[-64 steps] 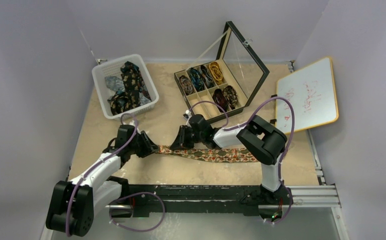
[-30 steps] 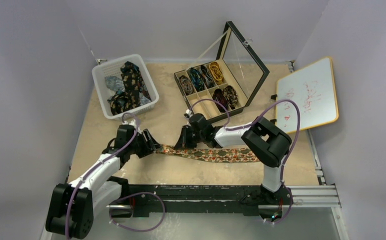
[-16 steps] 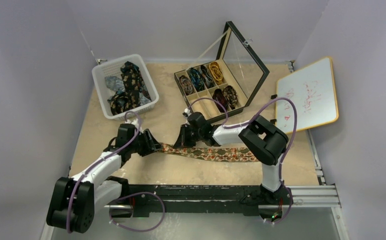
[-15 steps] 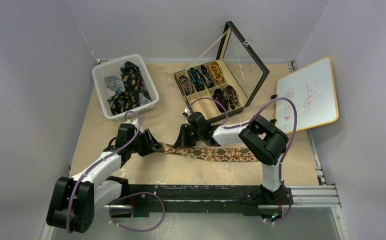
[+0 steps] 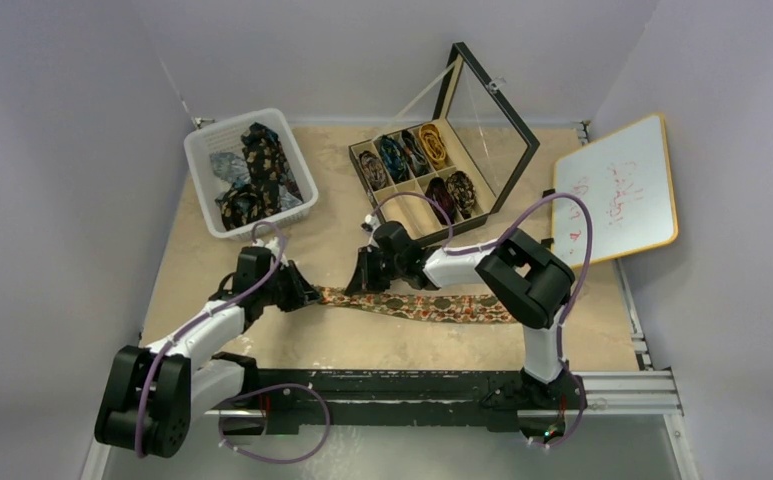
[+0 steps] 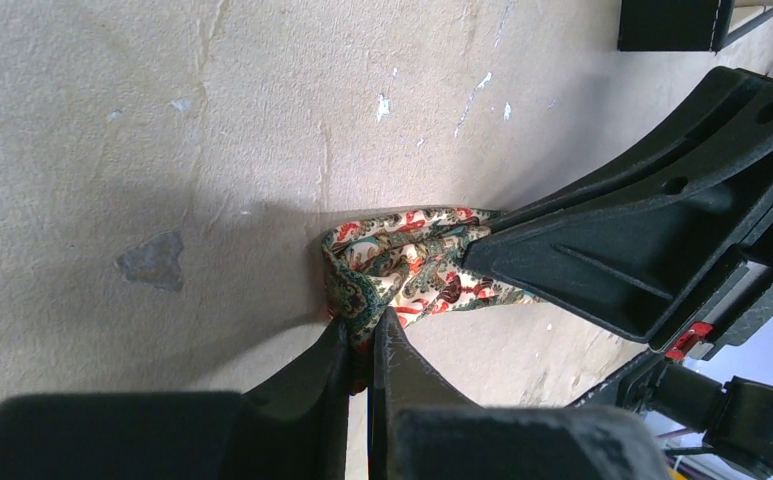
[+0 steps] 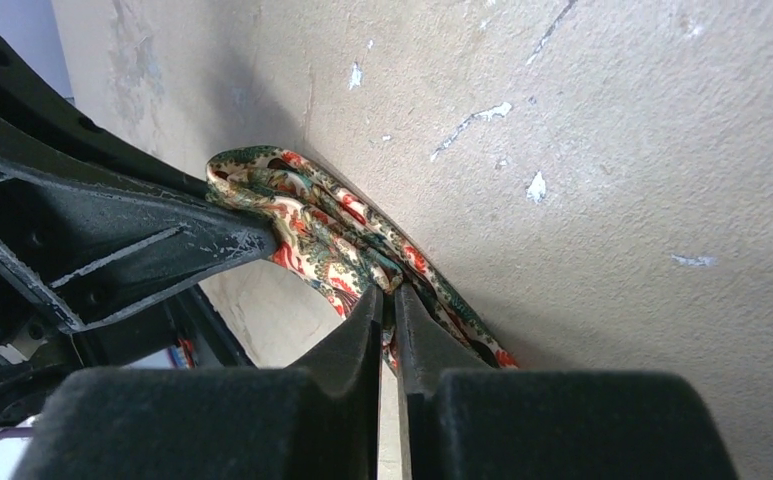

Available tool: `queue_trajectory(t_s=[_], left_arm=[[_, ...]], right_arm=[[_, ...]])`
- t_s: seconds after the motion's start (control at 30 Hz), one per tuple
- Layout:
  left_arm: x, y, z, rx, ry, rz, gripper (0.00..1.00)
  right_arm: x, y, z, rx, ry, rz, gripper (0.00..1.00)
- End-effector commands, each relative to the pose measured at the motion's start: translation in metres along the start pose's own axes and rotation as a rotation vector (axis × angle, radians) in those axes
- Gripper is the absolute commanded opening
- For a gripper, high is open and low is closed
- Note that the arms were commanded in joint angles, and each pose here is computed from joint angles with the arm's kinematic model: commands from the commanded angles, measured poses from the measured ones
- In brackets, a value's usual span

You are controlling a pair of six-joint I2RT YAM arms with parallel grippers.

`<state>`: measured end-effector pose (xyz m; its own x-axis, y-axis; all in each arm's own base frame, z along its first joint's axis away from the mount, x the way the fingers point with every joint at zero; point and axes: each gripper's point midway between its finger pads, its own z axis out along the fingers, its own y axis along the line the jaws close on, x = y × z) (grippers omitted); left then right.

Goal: Roll the ties
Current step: Roll the tie at the center of the board.

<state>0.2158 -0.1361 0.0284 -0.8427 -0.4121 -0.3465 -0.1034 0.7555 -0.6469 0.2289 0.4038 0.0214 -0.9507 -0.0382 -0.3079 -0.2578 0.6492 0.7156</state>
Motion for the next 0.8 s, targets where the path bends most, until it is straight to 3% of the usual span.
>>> queue_trajectory(t_s=[0.0,0.33,0.6,0.77], left_arm=[[-0.01,-0.01,-0.005,0.018,-0.039,-0.055,0.0],[0.028,0.01,-0.026,-0.118,0.032,-0.298,0.0],[0.055,0.012,-0.041,-0.244,0.02,-0.366,0.0],[0.046,0.021,-0.042,-0.305,-0.035,-0.354,0.0]], right_arm=[[-0.009,0.002,0.002,0.002,0.005,-0.06,0.1],[-0.023,0.033,-0.03,-0.059,-0.043,-0.228,0.4],[-0.034,0.059,-0.072,-0.12,-0.161,-0.387,0.64],[-0.043,0.065,-0.094,-0.126,-0.277,-0.468,0.77]])
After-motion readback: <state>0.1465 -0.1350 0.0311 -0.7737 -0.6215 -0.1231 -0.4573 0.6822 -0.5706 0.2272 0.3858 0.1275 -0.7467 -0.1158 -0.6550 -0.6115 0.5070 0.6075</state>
